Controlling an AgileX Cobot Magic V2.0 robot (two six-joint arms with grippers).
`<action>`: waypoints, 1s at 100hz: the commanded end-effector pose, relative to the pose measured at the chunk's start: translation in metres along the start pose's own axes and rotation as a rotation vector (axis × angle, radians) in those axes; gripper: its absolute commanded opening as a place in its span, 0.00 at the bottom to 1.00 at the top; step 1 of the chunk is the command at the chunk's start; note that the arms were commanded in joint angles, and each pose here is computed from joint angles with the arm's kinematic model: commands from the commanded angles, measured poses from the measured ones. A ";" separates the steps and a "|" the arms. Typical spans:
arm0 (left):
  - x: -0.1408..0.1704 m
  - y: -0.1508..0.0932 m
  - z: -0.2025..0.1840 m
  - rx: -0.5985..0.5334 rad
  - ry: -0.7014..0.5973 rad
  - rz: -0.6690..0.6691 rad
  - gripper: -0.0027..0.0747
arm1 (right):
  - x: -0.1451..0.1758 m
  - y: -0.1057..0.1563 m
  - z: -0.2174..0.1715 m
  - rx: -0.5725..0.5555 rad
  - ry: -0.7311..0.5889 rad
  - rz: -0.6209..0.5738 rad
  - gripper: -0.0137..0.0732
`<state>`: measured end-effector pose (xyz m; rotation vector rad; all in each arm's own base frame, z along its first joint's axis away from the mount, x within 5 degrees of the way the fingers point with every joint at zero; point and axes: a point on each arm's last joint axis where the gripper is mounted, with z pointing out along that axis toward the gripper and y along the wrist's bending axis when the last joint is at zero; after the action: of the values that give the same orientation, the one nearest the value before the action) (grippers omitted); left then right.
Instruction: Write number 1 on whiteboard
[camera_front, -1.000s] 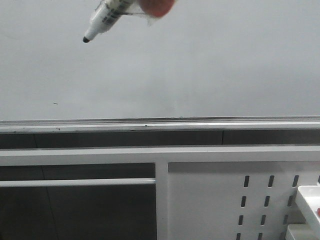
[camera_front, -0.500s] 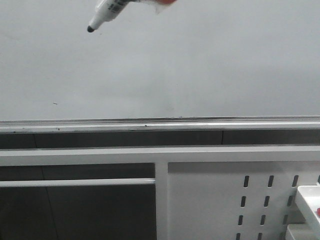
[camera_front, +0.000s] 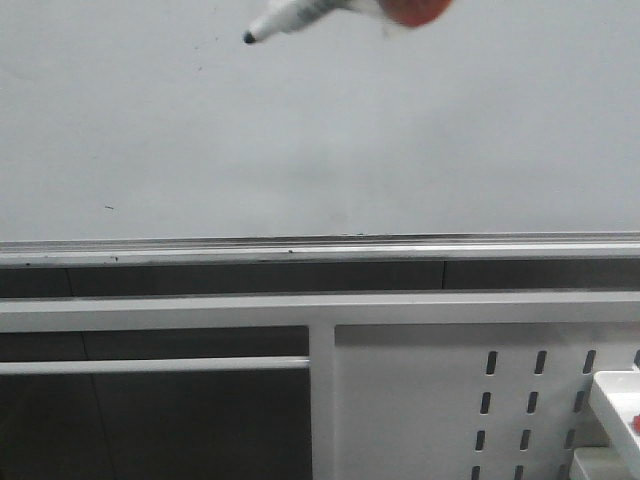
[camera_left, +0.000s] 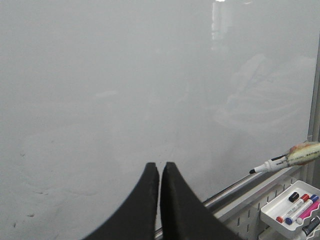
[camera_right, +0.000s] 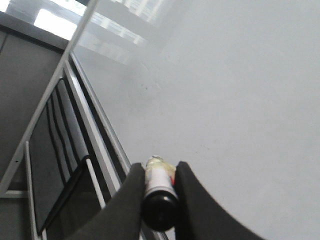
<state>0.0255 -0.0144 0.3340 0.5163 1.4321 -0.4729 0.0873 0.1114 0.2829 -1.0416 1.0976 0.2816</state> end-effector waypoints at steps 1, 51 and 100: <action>-0.013 0.000 0.000 0.005 -0.087 -0.014 0.01 | -0.008 -0.011 -0.003 0.111 -0.121 -0.001 0.09; -0.013 0.000 0.000 0.005 -0.087 -0.014 0.01 | 0.001 -0.016 0.012 0.143 -0.088 0.028 0.09; -0.015 0.000 0.000 0.007 -0.103 -0.014 0.01 | 0.004 -0.033 0.047 0.252 -0.099 -0.004 0.09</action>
<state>0.0255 -0.0144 0.3342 0.5158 1.4302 -0.4734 0.1340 0.1291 0.2768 -0.8744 1.1285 0.2106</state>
